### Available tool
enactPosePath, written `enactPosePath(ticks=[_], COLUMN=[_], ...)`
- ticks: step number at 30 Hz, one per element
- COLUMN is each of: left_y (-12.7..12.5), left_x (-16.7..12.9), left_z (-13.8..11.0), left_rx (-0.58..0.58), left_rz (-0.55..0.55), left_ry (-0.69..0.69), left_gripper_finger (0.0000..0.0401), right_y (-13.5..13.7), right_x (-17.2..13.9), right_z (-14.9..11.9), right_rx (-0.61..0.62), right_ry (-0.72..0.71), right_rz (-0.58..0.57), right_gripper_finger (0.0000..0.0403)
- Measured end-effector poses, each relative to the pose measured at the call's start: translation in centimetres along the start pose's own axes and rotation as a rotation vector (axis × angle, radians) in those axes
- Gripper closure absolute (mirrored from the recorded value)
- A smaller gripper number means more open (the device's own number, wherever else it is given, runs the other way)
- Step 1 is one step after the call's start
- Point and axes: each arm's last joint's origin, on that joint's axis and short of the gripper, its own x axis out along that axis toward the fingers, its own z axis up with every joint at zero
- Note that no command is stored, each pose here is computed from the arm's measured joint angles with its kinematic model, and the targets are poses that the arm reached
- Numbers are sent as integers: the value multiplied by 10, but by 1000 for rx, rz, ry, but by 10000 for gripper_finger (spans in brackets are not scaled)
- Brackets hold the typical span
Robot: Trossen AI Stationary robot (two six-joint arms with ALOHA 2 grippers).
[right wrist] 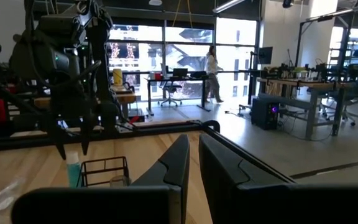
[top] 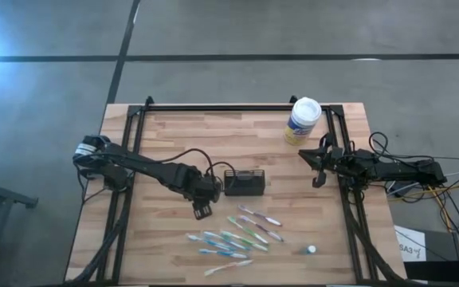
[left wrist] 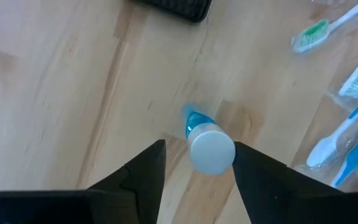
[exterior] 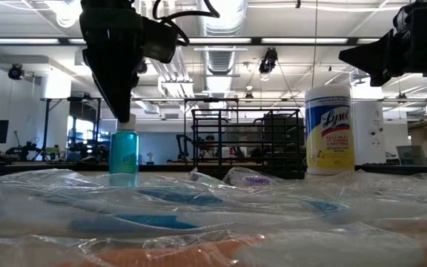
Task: Pick & Place toothbrushing station
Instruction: Put the top blue mouthwash into the mesh organizer
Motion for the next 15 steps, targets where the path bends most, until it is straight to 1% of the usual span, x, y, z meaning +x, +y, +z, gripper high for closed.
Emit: enactPosePath(ticks=[11,15], left_y=[0,0], left_x=[3,3], left_z=[0,0], left_rx=[31,31], left_rz=[-9,-6], left_ry=[-13,-13], left_gripper_finger=[215,222], right_y=[0,0], right_x=[0,0], right_z=[0,0], right_rx=[0,0], right_ry=[0,0], right_rz=[0,0], right_gripper_finger=[367,367])
